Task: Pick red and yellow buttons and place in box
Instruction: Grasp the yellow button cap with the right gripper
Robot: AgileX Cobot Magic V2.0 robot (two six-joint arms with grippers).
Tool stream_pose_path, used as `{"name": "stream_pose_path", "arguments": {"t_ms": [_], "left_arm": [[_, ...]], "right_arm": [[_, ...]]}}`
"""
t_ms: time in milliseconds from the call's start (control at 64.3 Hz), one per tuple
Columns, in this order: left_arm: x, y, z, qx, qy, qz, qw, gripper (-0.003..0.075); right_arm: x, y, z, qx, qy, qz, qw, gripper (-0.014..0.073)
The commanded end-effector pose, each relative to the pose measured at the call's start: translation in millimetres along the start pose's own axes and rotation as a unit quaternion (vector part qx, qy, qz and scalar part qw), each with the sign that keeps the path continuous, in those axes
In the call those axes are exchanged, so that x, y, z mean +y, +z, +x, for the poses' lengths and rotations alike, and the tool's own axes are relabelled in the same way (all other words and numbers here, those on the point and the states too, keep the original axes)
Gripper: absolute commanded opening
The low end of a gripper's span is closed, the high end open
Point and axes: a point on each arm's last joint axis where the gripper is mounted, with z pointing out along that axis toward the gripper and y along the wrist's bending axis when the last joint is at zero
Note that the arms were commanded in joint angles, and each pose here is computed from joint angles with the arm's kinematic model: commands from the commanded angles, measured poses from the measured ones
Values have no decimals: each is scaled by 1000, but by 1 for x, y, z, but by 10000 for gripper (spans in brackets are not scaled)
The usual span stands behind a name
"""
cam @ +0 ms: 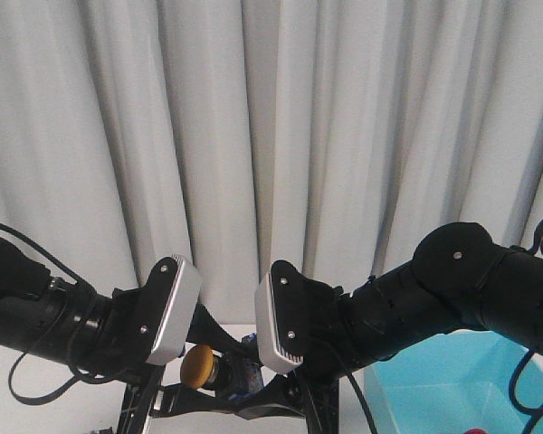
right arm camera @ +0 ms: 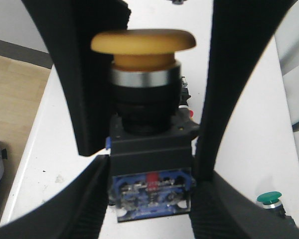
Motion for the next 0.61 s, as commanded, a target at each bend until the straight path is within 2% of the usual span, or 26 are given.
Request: {"name": "stream_pose_path", "arguments": {"t_ms": [0,93,327,435,591], "left_arm": [[6,-15,-23,-36,0,-38,999,204],[6,-15,-23,-36,-1,-37,999,255],[7,-15,-25,-46,-20,-41,998,500],[8,-16,-27,-60,-29,-46,997,586],[8,-16,-28,-63,-34,-49,996,626]], "right_arm": [[-5,-19,-20,-32,-12,35,999,199],[-5,-19,-20,-32,-12,35,999,199],[-5,-19,-20,-32,-12,35,999,199],[-5,-19,-20,-32,-12,35,999,199],[-5,-19,-20,-31,-12,35,999,199]]}}
